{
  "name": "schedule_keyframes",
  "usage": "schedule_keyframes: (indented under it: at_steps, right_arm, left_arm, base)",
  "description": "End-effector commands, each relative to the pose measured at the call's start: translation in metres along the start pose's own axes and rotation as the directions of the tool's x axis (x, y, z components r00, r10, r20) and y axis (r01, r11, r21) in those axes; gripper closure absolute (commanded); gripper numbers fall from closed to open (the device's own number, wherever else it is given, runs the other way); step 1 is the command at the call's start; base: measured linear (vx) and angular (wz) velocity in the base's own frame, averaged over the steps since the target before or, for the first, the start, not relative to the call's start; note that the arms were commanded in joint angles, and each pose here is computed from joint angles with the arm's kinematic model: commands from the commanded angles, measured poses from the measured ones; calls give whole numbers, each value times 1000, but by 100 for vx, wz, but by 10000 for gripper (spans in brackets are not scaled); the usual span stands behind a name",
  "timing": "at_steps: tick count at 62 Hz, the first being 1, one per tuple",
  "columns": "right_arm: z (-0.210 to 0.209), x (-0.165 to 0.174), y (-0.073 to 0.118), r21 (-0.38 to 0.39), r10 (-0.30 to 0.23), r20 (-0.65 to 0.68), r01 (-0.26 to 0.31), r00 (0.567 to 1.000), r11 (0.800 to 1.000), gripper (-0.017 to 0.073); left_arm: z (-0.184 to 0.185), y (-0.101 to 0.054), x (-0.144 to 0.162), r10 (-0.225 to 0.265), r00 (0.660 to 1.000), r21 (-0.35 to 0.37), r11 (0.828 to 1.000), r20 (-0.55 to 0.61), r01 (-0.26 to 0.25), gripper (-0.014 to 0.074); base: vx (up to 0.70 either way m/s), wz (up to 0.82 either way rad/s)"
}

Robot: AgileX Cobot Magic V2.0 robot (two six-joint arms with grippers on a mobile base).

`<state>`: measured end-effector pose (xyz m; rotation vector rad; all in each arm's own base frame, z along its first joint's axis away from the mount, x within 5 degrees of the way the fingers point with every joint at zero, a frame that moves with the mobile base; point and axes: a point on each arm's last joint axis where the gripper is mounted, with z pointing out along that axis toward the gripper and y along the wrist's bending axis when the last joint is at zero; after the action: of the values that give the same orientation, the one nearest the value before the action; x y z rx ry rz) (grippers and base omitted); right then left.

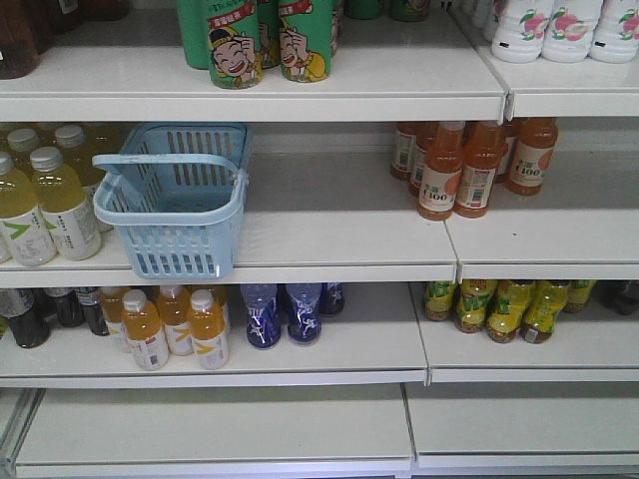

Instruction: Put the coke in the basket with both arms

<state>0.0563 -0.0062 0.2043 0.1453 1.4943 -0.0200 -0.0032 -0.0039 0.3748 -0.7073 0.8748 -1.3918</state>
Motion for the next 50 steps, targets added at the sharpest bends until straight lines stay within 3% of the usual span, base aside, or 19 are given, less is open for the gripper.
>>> schedule_keyframes:
  at_steps: [1, 6, 12, 20, 27, 35, 38, 42, 50]
  right_arm:
    - [-1, -5, 1, -11, -9, 75, 10, 997, 1000, 567]
    - [-1, -5, 1, -11, -9, 75, 10, 997, 1000, 567]
    - [-1, -5, 1, -11, -9, 75, 10, 997, 1000, 567]
    - [-1, -5, 1, -11, -9, 75, 10, 997, 1000, 567]
    - [-1, -5, 1, -11, -9, 75, 10, 997, 1000, 567]
    - [-1, -5, 1, -11, -9, 75, 10, 997, 1000, 567]
    - [-1, -5, 1, -11, -9, 75, 10, 997, 1000, 567]
    - [-1, -5, 1, -11, -9, 75, 10, 997, 1000, 567]
    - [-1, -5, 1, -11, -9, 75, 10, 997, 1000, 567]
  left_arm:
    - [22, -9, -2, -1, 1000, -33, 999, -6, 0, 600]
    - [41, -6, 2, 35, 998, -97, 994, -59, -41, 601]
    - [62, 0, 7, -16, 993, -166, 986, -119, -4, 601]
    - [88, 3, 9, 55, 983, -197, 976, -176, -90, 601]
    - [112, 7, 10, 143, 966, -200, 962, -213, -187, 601]
    - [133, 18, 20, 141, 934, -170, 964, -328, -205, 601]
    - [138, 23, 25, 221, 894, -119, 950, -390, -287, 601]
    - [144, 30, 31, 281, 845, -68, 935, -454, -347, 601]
    - [154, 47, 32, 274, 833, -111, 923, -480, -368, 601]
  base:
    - [0, 0]
    - [0, 0]
    - [0, 0]
    - [0, 0]
    - [0, 0]
    - [0, 0]
    - [0, 0]
    - [0, 0]
    - [0, 0]
